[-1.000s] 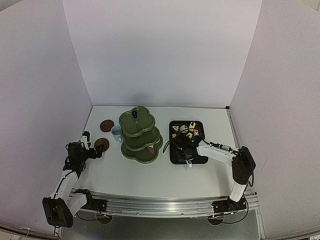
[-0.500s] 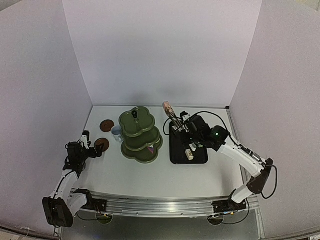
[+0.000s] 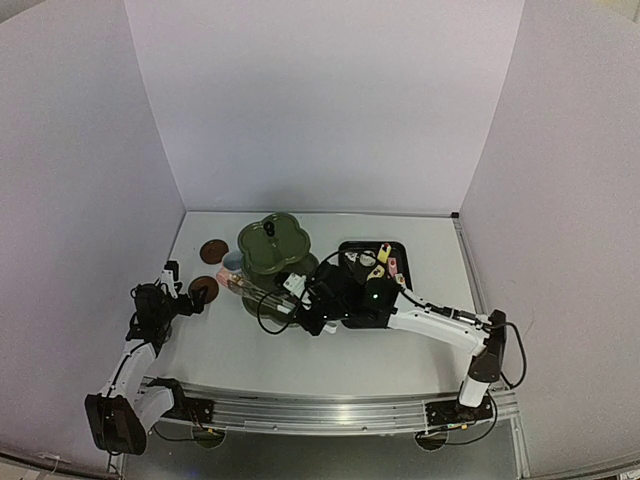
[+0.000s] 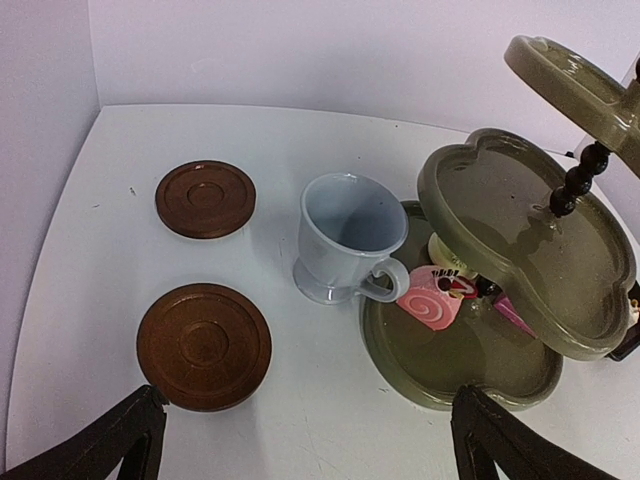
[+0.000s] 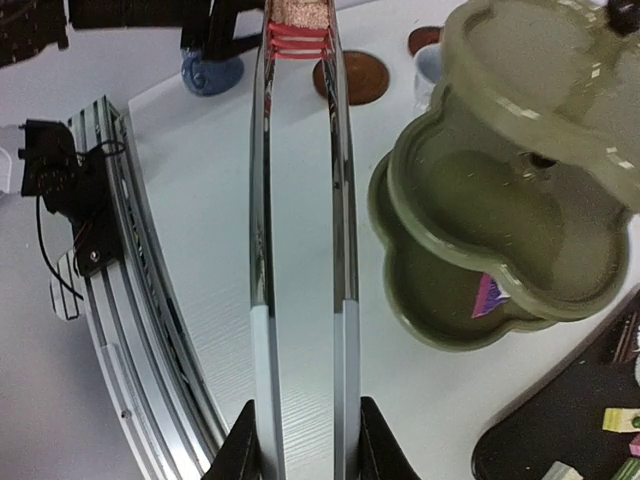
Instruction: Serve the afternoon tea
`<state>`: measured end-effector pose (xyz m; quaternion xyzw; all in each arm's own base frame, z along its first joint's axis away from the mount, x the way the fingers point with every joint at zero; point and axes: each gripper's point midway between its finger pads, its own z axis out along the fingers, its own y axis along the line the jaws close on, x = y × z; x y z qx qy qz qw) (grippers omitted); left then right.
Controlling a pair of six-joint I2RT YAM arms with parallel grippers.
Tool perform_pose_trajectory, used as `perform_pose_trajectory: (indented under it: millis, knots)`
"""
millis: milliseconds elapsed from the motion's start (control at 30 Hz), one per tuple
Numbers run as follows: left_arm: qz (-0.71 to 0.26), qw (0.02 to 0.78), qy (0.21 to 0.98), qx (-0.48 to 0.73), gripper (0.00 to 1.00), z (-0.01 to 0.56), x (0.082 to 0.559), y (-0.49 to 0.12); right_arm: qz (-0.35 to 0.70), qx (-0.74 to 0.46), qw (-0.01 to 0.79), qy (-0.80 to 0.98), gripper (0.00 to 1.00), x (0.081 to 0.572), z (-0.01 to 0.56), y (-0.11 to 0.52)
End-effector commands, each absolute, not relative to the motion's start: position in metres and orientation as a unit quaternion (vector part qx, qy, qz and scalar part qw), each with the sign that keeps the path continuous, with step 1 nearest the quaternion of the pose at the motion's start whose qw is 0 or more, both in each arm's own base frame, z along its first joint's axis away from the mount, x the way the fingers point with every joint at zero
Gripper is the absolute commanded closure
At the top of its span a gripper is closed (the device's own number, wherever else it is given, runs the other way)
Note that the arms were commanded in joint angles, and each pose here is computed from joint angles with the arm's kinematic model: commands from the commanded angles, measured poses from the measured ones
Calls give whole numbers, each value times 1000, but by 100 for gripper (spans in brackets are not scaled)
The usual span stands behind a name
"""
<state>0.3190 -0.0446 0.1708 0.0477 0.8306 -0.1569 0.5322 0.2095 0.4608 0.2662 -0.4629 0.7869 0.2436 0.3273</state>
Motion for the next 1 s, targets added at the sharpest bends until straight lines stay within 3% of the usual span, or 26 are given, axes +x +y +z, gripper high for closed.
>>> perform_pose_trajectory:
  millis: [0,400,967]
  knots:
    - [-154,551,819,46,0,185,322,-43,265,-498,301,769,100,190,244,487]
    - [-151,550,820,51,0,183,321,-43,122,-496,253,822,100,209,146,453]
    - [-151,549,821,52,0,182,321,-43,52,-445,250,859,100,264,111,440]
